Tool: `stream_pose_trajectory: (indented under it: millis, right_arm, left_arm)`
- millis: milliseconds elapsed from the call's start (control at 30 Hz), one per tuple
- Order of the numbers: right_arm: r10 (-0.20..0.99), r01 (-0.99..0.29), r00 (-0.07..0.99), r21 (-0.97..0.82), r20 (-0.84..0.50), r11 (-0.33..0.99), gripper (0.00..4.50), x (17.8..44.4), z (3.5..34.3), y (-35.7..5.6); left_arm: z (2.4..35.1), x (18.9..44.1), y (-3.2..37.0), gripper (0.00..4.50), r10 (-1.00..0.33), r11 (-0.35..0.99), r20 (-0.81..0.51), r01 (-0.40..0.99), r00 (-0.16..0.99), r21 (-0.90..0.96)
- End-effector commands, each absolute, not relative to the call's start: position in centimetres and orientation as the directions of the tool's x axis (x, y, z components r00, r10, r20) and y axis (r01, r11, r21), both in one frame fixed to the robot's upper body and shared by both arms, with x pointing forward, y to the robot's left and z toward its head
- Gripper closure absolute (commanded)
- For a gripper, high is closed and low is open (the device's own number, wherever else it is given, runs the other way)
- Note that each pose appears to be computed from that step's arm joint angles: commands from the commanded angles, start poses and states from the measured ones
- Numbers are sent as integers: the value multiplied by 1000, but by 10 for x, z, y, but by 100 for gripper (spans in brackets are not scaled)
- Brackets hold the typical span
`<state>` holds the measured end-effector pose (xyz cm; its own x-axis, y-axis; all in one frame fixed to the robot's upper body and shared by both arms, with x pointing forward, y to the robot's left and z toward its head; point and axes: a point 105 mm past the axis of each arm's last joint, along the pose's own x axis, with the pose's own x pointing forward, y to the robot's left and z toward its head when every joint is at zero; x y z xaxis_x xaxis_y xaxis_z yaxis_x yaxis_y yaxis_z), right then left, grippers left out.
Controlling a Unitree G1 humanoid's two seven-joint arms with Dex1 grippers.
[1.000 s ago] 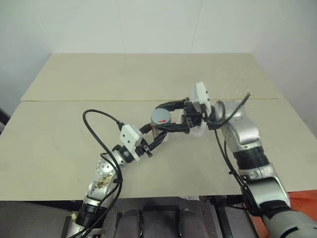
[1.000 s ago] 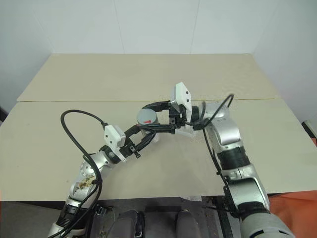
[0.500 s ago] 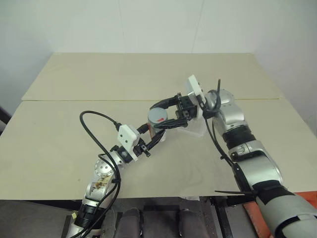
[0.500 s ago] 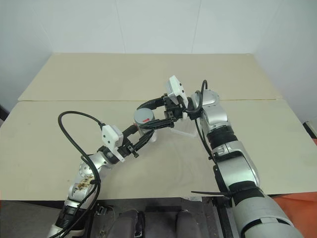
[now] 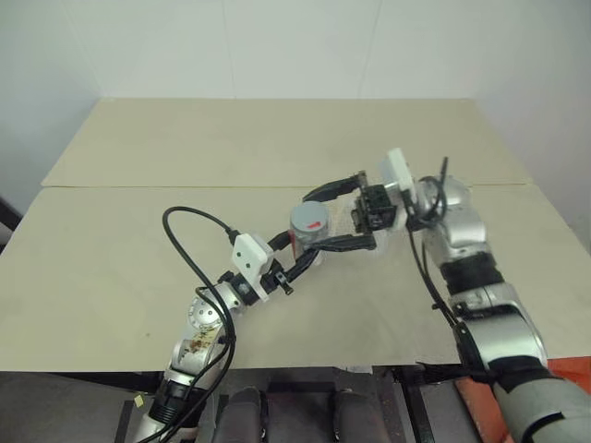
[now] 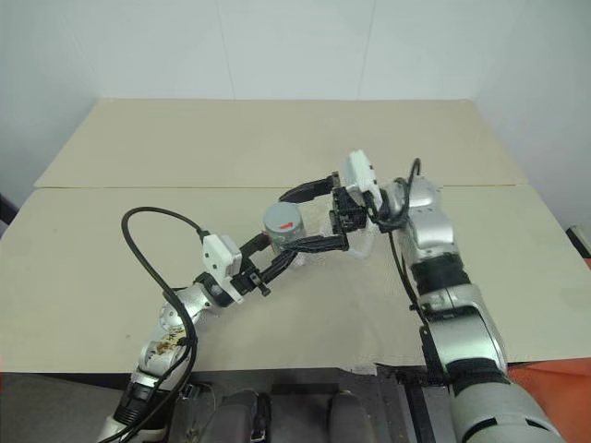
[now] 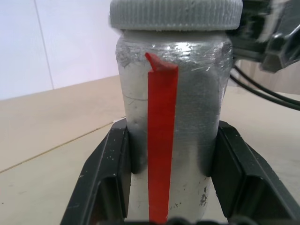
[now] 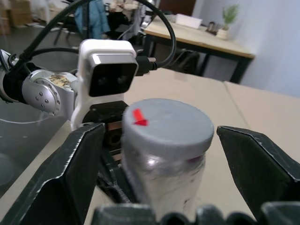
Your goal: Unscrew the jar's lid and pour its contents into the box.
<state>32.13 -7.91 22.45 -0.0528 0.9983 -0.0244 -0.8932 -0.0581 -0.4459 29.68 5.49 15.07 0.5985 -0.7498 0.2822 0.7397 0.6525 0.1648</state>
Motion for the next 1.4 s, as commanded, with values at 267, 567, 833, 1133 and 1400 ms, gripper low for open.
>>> stream_pose_trajectory:
  millis: [267,567,833,1133,1400]
  right_arm:
    - [924,-770,353,-514,151,378,3,318,251,-82]
    - [862,-742,469,-444,191,502,3,290,249,-61]
    - [812,-729,553,-364,185,579,3,297,242,-49]
    - [775,-710,606,-316,181,629,3,306,236,-45]
    - [774,-715,610,-304,170,630,3,309,231,-40]
  left_arm:
    - [163,306,54,251,-706,702,331,679,626,214]
    - [160,313,55,251,-667,742,333,631,666,224]
    - [162,315,53,251,-645,762,351,608,679,222]
    - [164,316,53,251,-625,778,365,589,690,218]
    - [164,316,52,251,-624,778,367,589,690,218]
